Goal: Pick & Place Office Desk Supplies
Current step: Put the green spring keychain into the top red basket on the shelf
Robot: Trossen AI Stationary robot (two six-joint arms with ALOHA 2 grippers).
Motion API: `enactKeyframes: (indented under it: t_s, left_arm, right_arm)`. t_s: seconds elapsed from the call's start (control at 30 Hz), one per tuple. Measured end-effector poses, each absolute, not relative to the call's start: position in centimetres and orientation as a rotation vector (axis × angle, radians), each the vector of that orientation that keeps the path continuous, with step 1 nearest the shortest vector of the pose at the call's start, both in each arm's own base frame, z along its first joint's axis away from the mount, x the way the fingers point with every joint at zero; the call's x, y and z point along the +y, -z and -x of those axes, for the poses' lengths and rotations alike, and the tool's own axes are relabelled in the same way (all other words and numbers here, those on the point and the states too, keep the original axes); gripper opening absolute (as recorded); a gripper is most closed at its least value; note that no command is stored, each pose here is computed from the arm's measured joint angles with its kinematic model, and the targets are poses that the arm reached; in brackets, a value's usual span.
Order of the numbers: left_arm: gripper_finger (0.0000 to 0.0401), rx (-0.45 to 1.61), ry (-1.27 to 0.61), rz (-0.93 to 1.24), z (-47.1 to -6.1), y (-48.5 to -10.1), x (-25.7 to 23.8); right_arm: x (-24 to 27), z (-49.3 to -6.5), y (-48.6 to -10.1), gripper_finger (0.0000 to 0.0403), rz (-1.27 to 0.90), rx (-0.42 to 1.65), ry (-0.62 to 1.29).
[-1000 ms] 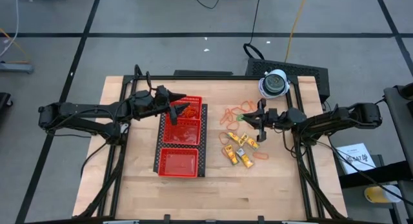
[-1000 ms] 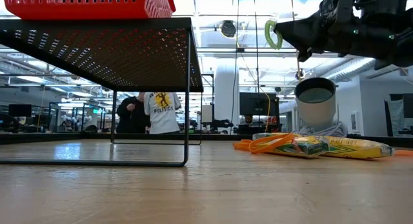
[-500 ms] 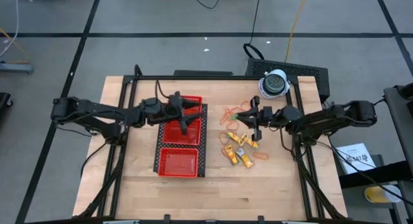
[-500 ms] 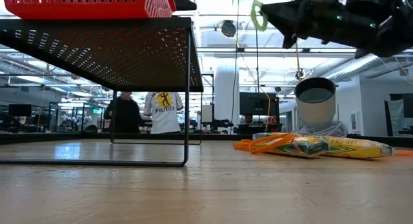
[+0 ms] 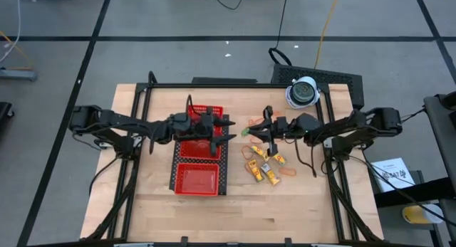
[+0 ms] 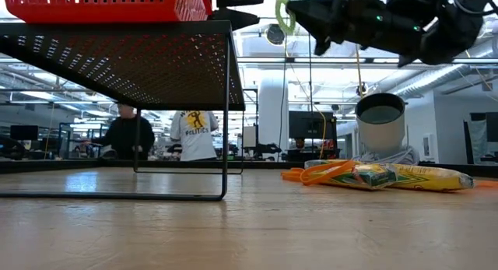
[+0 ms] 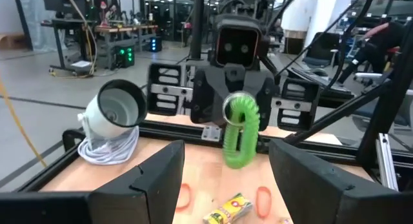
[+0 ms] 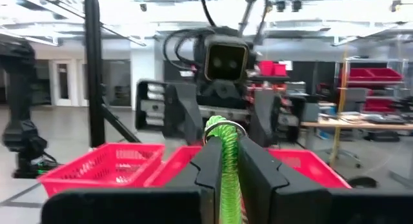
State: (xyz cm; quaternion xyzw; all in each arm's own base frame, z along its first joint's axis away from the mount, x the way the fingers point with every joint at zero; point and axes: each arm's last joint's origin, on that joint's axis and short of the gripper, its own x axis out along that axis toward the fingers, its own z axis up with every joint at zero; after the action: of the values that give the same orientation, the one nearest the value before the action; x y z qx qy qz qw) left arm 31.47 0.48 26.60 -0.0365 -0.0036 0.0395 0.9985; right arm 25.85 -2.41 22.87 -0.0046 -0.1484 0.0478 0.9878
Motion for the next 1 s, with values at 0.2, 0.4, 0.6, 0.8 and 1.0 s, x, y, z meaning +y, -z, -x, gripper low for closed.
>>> enactKeyframes:
  t_s: [0.2,0.4,0.6,0.8,1.0]
  left_arm:
    - [0.0239,0.000,-0.068,0.078,-31.9,-26.0,0.1]
    - [0.0239,0.000,-0.062,0.076,-31.9,-26.0,-0.1]
    - [0.0239,0.013,-0.068,0.075,-31.9,-25.9,-0.1]
    - [0.0239,0.015,-0.072,0.061,-31.9,-25.8,0.0]
    - [0.0239,0.008,-0.065,0.064,-31.9,-25.9,-0.1]
  right_arm:
    - [-2.6,-27.5,-23.1,0.0031,0.010,-0.298,-0.104]
    - [-2.6,-28.9,-23.2,0.0026,0.017,-0.294,-0.163]
    - [-2.2,-29.6,-23.9,0.0031,0.024,-0.316,-0.193]
    - [-2.2,-29.7,-24.1,0.0028,0.026,-0.322,-0.196]
    - [-2.2,-29.7,-24.0,0.0030,0.025,-0.308,-0.195]
